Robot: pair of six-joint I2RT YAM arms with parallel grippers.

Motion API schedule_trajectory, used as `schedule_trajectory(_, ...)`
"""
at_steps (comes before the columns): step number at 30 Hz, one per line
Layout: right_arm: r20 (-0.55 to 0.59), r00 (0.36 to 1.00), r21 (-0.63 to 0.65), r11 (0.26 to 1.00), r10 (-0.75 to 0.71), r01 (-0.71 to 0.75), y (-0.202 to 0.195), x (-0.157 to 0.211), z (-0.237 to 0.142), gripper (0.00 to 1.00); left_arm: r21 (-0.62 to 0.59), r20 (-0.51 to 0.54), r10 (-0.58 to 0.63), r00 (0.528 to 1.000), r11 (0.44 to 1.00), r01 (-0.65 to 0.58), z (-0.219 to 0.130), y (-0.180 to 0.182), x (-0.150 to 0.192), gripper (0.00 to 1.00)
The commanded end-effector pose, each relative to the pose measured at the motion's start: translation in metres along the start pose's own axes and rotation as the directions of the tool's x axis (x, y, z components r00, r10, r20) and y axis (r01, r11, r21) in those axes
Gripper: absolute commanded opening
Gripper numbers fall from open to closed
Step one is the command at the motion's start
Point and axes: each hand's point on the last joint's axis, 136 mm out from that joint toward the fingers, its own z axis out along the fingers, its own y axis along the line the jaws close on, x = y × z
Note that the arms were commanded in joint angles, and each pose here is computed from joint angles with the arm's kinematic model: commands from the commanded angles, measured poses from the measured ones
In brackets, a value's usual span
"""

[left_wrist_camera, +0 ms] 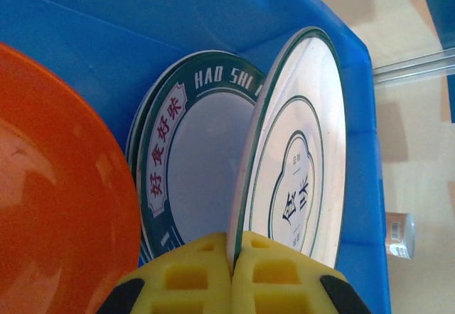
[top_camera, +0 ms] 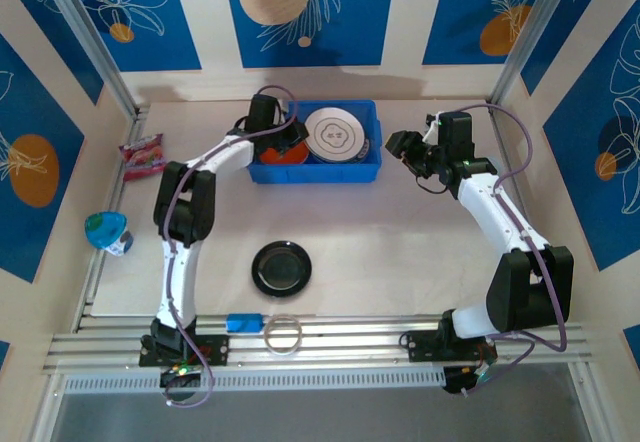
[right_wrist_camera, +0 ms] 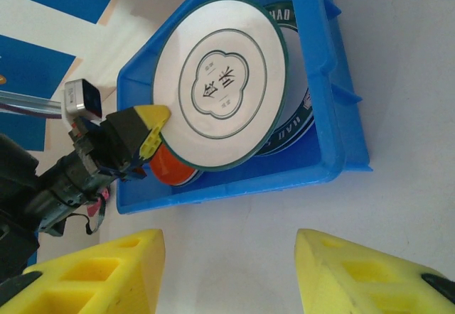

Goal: Place the plates into the plastic bin on the countertop

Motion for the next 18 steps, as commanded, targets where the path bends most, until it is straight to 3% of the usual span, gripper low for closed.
schedule_trajectory(1, -0.010, 1.000, -0.003, 1.000, 0.003, -0.003, -0.001, 0.000, -0.002, 0.52, 0.019, 0.014, 0.042, 0.999, 0.999, -0.043, 0.010, -0.018, -0.005, 0.00)
schedule_trajectory(16, -0.050, 0.999, -0.016, 1.000, 0.016, -0.017, -0.002, 0.004, 0.011, 0.52, -0.090, -0.018, 0.061, 0.998, 0.994, -0.062, 0.036, -0.002, -0.003, 0.00)
schedule_trajectory(18, -0.054, 0.998, -0.014, 1.000, 0.015, -0.016, -0.003, 0.004, 0.012, 0.51, -0.092, -0.023, 0.060, 0.998, 0.994, -0.062, 0.037, -0.001, -0.002, 0.05)
